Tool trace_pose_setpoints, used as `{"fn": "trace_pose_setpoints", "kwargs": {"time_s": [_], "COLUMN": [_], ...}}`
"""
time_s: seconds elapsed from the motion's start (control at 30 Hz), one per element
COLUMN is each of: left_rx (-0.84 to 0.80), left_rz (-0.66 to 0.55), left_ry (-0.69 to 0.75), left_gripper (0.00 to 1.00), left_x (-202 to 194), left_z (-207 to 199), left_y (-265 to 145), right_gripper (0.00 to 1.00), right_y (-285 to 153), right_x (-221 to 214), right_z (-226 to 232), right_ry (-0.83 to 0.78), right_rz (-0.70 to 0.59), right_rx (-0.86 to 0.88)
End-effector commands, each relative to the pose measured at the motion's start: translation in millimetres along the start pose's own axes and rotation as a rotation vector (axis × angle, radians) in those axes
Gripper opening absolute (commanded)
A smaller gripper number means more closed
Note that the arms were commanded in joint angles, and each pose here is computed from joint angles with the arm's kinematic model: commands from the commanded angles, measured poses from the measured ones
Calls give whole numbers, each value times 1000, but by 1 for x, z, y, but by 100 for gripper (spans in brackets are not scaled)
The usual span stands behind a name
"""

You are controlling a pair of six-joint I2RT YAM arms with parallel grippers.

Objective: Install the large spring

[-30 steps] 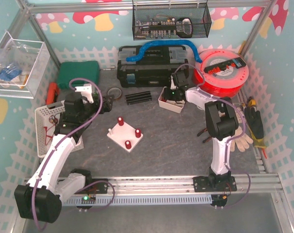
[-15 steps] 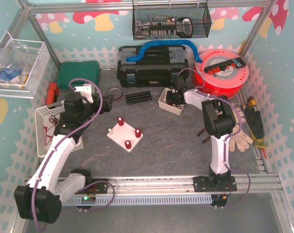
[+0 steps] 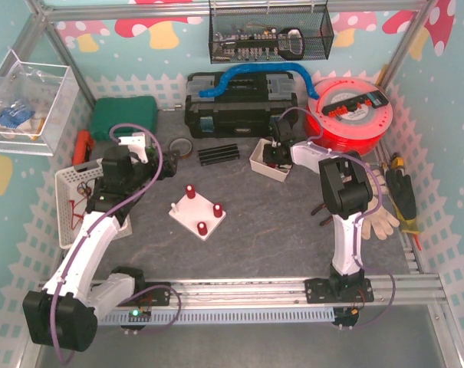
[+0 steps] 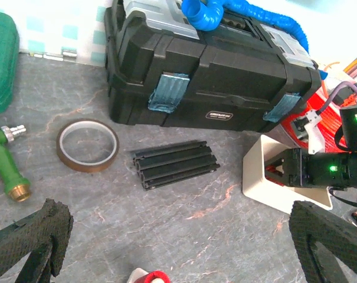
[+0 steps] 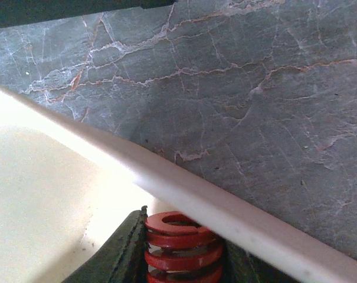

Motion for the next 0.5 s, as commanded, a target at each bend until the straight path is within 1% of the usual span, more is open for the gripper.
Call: {"fn": "trace_pose_setpoints", "kwargs": {"time_s": [0.0,0.2,0.47], "left_rx": [-1,2,-2], "left_rz": [-4,-4,6], "left_ry": [20,15,4], "left_gripper": [99,99,99], "left_x": [-1,-2,-5], "left_z": [0,2,2], "left_y": [3,4,5], "right_gripper": [11,10,10], "right_y": [-21,-34,-41], "right_x": [13,15,21], "right_z": [4,12,13], "right_ry": [-61,-81,-110], "right_rz": [-57,-74,-104], "right_rx": [11,61,68]}}
Point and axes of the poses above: each gripper's point midway between its finger pads, its own y axis out along the fingers, its own z axis along the line the jaws close on, x = y × z, the point moved 1 cm from there along -y, back along the fingers, and after that the axes turned 15 degrees about -y, right-handed, at the moved point
